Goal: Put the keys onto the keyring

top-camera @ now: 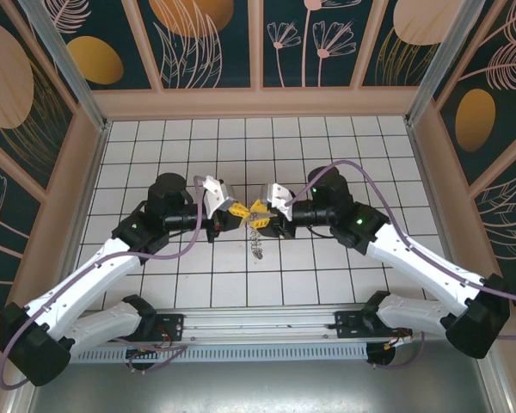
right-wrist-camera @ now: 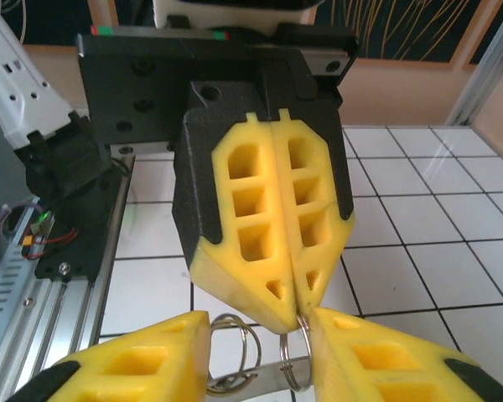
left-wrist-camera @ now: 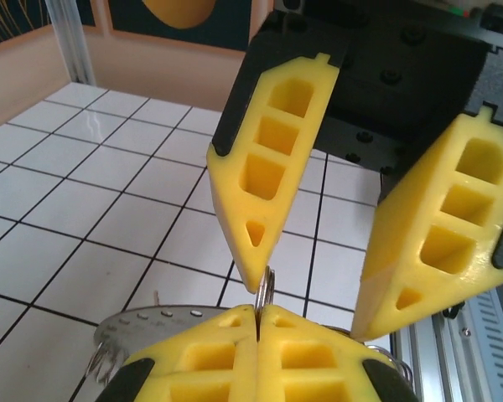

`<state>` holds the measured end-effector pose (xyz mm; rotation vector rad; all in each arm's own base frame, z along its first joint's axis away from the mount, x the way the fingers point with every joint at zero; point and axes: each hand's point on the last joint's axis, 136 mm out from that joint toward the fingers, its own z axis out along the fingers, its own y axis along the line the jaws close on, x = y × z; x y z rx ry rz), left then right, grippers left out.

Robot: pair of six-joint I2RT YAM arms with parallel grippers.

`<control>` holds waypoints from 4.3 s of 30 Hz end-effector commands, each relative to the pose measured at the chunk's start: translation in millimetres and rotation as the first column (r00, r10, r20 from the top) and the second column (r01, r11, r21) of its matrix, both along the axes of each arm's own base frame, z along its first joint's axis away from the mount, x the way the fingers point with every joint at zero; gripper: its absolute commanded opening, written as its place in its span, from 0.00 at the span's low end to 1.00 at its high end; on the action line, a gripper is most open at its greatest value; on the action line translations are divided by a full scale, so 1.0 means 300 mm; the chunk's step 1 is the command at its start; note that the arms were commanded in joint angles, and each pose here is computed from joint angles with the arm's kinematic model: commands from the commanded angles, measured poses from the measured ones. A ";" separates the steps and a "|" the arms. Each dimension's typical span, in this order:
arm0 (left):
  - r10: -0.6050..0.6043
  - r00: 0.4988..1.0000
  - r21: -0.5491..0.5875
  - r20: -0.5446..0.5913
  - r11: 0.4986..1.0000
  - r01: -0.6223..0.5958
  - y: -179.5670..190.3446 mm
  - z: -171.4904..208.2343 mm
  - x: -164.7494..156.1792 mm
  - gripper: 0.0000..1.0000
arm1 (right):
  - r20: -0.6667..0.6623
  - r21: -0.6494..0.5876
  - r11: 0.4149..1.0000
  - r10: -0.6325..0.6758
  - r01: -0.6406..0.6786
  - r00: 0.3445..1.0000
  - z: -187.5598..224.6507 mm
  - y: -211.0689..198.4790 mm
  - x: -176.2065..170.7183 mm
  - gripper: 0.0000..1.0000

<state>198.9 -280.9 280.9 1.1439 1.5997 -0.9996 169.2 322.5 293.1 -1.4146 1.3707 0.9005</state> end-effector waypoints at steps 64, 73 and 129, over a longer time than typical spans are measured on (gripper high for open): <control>-0.137 0.989 -0.236 0.056 0.961 0.146 -0.012 0.143 -0.103 0.00 | -0.114 0.334 0.939 0.129 -0.084 0.985 0.090 -0.051 -0.036 0.21; -0.132 0.990 -0.225 0.047 0.964 0.139 -0.016 0.129 -0.095 0.00 | -0.110 0.327 0.941 0.131 -0.089 0.985 0.085 -0.048 -0.036 0.00; -0.039 0.999 -0.100 0.024 0.994 0.041 0.005 0.041 -0.050 0.00 | -0.265 0.132 0.880 -0.412 0.456 0.872 -0.032 -0.267 0.212 0.70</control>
